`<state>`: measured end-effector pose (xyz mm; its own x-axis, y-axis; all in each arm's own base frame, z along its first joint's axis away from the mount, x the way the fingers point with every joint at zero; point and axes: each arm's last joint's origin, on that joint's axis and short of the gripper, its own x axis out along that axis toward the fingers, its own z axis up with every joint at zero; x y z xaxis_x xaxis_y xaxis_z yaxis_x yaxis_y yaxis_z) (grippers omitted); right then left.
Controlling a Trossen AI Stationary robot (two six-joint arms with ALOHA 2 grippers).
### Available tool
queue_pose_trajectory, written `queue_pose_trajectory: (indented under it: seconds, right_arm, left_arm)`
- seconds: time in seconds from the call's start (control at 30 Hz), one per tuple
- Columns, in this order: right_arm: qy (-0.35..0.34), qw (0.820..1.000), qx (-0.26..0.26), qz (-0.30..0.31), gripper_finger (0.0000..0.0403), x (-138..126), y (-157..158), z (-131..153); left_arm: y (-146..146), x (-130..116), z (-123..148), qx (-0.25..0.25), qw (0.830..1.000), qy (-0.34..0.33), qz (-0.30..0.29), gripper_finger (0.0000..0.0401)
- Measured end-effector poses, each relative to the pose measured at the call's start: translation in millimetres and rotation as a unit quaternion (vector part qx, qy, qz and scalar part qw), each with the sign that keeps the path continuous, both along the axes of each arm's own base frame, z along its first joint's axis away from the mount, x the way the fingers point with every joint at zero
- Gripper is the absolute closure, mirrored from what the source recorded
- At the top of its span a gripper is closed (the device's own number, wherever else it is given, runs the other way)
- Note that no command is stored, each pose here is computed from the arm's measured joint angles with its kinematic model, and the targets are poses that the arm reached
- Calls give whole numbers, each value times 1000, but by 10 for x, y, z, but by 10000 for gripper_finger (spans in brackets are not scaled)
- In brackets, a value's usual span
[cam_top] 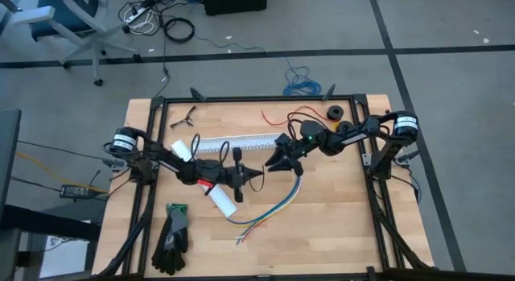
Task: Ziptie cables
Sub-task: Prepare the black zip tie
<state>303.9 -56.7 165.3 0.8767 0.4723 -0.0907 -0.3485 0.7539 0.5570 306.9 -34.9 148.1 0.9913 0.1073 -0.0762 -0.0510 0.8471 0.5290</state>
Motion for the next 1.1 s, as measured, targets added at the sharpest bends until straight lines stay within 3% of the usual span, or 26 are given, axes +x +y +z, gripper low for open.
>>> queue_pose_trajectory:
  seconds: [0.23,0.5,0.73,1.1]
  right_arm:
    - [-24,1000,-5,4,284,108,13,138]
    - [-2,1000,-16,8,321,175,11,152]
    - [-27,998,-50,16,395,208,26,196]
    - [-34,998,-56,-9,403,216,13,210]
  left_arm:
    - [25,24,22,-1,1000,-4,-1,401]
    - [27,24,19,-1,1000,-3,-1,401]
    - [27,24,17,-3,1000,-2,-1,401]
    - [31,22,-16,-24,1000,12,4,401]
